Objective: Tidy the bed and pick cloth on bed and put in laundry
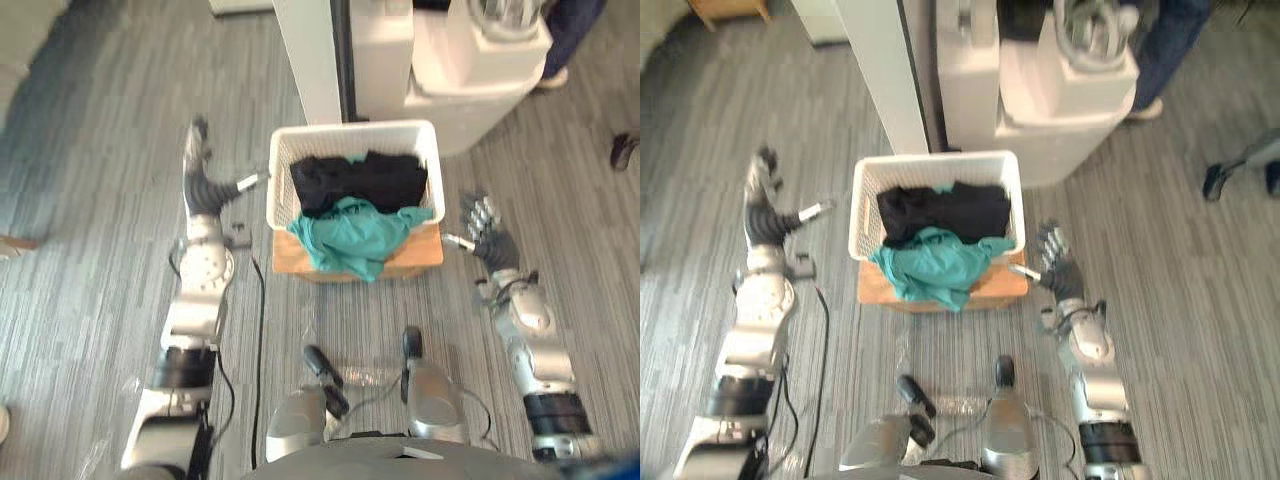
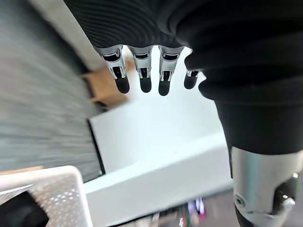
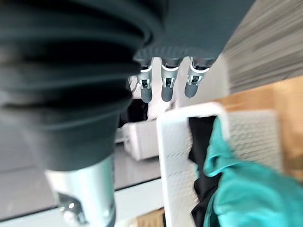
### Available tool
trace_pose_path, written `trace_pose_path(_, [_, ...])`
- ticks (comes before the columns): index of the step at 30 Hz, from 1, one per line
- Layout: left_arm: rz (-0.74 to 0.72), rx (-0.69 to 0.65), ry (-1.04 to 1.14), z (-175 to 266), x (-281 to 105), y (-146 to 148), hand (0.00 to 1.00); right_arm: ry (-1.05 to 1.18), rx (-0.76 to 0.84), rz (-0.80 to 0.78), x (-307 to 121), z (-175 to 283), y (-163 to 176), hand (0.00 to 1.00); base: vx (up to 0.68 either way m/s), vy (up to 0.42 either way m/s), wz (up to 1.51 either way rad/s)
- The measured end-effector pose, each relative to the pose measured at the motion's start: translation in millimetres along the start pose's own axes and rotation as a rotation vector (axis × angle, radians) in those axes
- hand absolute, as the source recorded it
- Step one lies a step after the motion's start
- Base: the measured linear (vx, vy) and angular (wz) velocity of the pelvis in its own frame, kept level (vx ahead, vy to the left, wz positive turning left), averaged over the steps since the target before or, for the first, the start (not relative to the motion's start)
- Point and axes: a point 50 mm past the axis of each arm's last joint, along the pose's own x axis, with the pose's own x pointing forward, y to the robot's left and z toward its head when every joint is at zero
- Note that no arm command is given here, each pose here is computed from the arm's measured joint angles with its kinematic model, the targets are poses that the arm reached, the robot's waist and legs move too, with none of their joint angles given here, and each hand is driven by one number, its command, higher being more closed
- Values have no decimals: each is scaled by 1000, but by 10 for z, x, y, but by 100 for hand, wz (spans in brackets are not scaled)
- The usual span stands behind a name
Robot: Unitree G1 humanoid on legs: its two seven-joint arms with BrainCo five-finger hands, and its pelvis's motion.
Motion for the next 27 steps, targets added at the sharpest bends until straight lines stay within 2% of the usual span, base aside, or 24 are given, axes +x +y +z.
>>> trace_pose_path(3, [71, -151, 238, -425, -351, 180, 0, 134, 7, -82, -152, -331, -155, 0, 24, 8, 1])
trace_pose_path(6, [97, -224, 427, -777, -583, 252, 0, 203, 5, -142, -238, -495, -251, 0, 0, -1, 3])
trace_pose_path(7, [108, -268, 577, -1061, -802, 309, 0, 246, 2, -180, -280, -590, -305, 0, -16, 2, 9])
trace_pose_path(10, [121, -261, 810, -1452, -1286, 436, 0, 322, 19, -263, -387, -782, -389, 0, -40, 7, 9])
trace_pose_path(12, [138, -232, 1008, -1714, -1742, 547, 0, 443, 50, -345, -574, -1056, -462, 0, -19, 4, 5])
trace_pose_path(15, [145, -211, 1206, -1890, -2254, 606, 0, 601, 88, -387, -829, -1374, -459, 0, 8, 6, 6])
trace_pose_path(17, [125, -201, 1292, -1937, -2465, 578, 0, 658, 104, -389, -927, -1482, -432, 0, -1, 8, 2])
trace_pose_path(21, [74, -122, 1439, -2002, -2723, 571, 0, 770, 173, -433, -1168, -1686, -411, 0, 0, 0, 0])
trace_pose_path(27, [-11, -61, 1507, -2045, -2725, 532, 0, 861, 172, -403, -1275, -1777, -382, 0, 14, 4, 0])
